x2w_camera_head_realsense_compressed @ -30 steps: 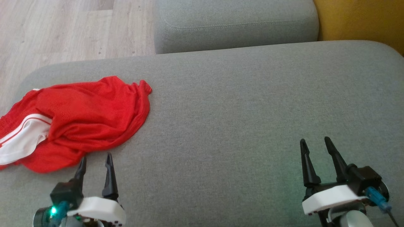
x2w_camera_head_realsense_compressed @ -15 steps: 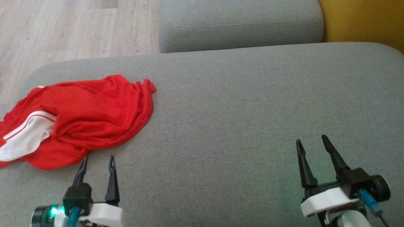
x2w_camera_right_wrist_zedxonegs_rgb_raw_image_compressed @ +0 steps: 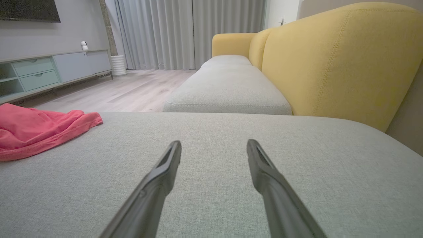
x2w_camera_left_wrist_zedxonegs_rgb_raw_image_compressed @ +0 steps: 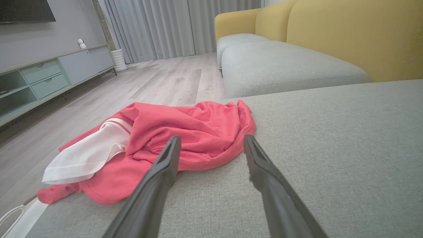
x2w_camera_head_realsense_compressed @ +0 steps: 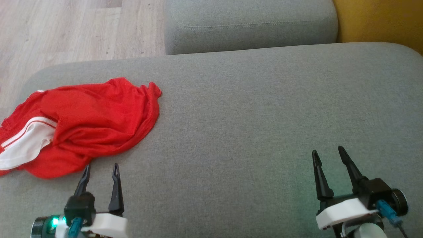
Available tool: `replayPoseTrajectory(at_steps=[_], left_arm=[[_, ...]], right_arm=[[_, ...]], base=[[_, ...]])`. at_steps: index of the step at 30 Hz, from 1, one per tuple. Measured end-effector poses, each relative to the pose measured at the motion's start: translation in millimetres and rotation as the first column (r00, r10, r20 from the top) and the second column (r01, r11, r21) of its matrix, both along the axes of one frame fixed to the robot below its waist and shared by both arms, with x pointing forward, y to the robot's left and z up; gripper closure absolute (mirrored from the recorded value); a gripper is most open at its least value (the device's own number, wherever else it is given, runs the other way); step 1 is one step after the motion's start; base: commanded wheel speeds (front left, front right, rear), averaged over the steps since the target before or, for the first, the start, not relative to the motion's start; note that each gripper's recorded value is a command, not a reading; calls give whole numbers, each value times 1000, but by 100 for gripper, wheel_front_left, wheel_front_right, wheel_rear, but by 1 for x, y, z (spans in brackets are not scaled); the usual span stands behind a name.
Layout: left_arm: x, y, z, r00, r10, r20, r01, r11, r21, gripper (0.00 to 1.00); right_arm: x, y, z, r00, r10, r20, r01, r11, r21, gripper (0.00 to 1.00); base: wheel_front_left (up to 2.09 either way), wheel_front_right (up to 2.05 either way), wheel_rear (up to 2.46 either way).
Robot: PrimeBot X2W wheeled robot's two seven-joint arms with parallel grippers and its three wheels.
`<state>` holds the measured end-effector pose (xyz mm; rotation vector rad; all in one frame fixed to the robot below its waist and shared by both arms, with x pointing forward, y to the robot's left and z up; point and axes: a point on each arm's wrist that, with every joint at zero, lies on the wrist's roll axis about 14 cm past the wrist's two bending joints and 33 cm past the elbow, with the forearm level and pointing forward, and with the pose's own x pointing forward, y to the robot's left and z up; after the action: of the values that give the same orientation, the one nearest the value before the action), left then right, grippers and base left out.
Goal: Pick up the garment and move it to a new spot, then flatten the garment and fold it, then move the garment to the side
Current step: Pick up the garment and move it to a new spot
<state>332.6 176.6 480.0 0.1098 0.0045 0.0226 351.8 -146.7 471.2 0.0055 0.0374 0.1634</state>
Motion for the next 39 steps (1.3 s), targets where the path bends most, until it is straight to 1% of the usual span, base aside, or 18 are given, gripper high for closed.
replayPoseTrajectory(at_steps=[9, 15, 19, 23, 29, 32, 35, 39], left_arm=[[0, 3, 0, 1000, 7, 1, -7, 1000, -3, 0], [-5, 10, 0, 1000, 28, -1, -28, 1000, -8, 0], [-14, 25, -2, 997, 78, -6, -78, 997, -7, 0], [-29, 44, -5, 989, 145, -14, -145, 989, -9, 0], [-61, 73, -9, 964, 263, -27, -263, 965, -18, 0], [-76, 84, -15, 950, 309, -48, -311, 950, -28, 0], [-75, 88, -14, 947, 317, -51, -319, 946, -51, 0], [-49, 85, -2, 958, 287, -21, -288, 953, -95, 0]], right_arm=[[-1, -1, -5, 1000, -5, -17, 5, 1000, 6, 0], [3, 7, -7, 999, 23, -23, -23, 1000, 6, 0], [8, 24, -7, 997, 75, -22, -75, 997, 6, 0], [15, 50, -6, 988, 154, -21, -154, 988, 6, 0], [17, 99, -7, 955, 296, -25, -296, 955, 13, 0], [16, 115, -8, 938, 345, -30, -345, 939, 12, 0], [19, 122, -11, 932, 361, -37, -361, 932, 18, 0], [30, 123, -17, 931, 362, -48, -361, 932, 27, 0]], base=[[0, 0, 0], [0, 0, 0], [0, 0, 0], [0, 0, 0], [0, 0, 0], [0, 0, 0], [0, 0, 0], [0, 0, 0]])
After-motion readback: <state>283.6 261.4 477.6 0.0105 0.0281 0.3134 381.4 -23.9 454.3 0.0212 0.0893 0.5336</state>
